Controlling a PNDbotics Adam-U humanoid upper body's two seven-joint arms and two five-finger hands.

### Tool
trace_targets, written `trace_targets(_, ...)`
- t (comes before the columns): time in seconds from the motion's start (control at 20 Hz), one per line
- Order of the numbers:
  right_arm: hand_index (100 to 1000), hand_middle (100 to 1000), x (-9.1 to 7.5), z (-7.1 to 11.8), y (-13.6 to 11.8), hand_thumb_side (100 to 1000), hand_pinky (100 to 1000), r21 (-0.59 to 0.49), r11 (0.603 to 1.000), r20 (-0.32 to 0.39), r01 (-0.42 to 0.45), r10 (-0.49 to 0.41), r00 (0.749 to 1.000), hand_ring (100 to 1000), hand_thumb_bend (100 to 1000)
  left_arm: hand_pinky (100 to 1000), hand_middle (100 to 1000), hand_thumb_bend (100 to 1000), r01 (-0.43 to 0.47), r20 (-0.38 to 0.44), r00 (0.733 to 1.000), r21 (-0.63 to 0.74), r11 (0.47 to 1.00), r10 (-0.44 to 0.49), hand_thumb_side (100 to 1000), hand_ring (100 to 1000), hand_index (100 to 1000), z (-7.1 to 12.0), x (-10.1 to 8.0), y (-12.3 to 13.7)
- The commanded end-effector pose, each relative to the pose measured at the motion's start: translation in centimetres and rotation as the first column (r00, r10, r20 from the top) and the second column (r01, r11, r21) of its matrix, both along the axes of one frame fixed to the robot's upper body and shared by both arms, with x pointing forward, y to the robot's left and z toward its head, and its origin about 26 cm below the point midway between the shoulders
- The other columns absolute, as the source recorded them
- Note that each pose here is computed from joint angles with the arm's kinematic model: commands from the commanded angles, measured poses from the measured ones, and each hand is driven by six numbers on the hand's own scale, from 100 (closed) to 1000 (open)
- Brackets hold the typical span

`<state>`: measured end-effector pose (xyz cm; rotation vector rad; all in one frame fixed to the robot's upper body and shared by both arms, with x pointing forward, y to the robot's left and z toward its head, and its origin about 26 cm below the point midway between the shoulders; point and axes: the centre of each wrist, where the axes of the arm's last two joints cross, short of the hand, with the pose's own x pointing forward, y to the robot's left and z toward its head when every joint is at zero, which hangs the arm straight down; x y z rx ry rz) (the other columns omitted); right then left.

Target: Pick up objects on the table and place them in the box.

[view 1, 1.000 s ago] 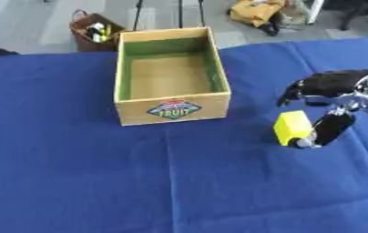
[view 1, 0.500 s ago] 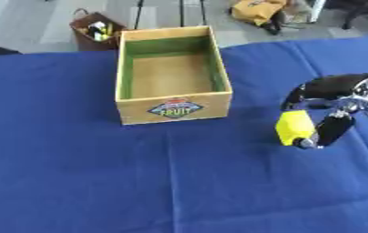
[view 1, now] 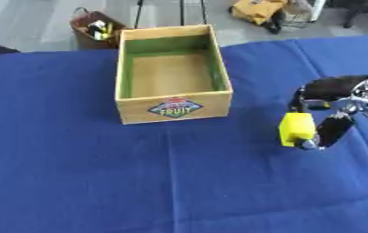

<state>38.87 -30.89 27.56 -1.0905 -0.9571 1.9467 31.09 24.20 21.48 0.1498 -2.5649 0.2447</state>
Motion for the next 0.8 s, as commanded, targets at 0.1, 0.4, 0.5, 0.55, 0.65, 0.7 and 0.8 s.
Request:
trace_targets(0.1,556,445,-0.2,1.5,-0.5,515,638,0.046,0.999,0.080,-0.003,-0.001,0.997,711,223,413,560,117,0.010,0.030,1.000,0.009,1.000,-0.010,1000,592,697,0.8,-0.2,-0.1)
trace_targets(0.4,453,353,-0.3,1.6,-0.6,591,578,0.123,0.992,0.169,-0.023,0.002,0.986,633,100,413,560,121,0.011,0.029,1.000,0.010,1.000,-0.011,1000,593,696,0.8,-0.2,-0.1)
trace_targets(0.5,447,345,-0.4,1.7,-0.6,595,574,0.134,0.991,0.186,-0.031,0.006,0.983,625,100,413,560,119,0.010,0.029,1.000,0.009,1.000,-0.010,1000,593,697,0.8,-0.2,-0.1)
trace_targets(0.55,447,345,-0.5,1.8,-0.6,595,574,0.139,0.990,0.192,-0.035,0.008,0.981,625,100,413,560,119,0.010,0.030,1.000,0.009,1.000,-0.010,1000,593,697,0.8,-0.2,-0.1)
trace_targets(0.65,439,330,-0.9,2.9,-0.4,609,568,0.154,0.986,0.235,-0.060,0.022,0.972,616,100,414,561,120,0.009,0.029,1.000,0.009,1.000,-0.009,1000,593,697,0.8,-0.2,-0.1)
trace_targets(0.7,437,327,-1.3,3.6,-0.2,615,568,0.161,0.984,0.263,-0.076,0.032,0.964,616,100,414,561,120,0.009,0.029,1.000,0.010,1.000,-0.009,1000,594,697,0.8,-0.3,-0.1)
trace_targets(0.8,433,317,-1.9,5.0,0.2,626,567,0.173,0.980,0.311,-0.103,0.045,0.950,612,100,414,561,120,0.009,0.028,1.000,0.011,1.000,-0.010,1000,594,697,0.8,-0.3,-0.1)
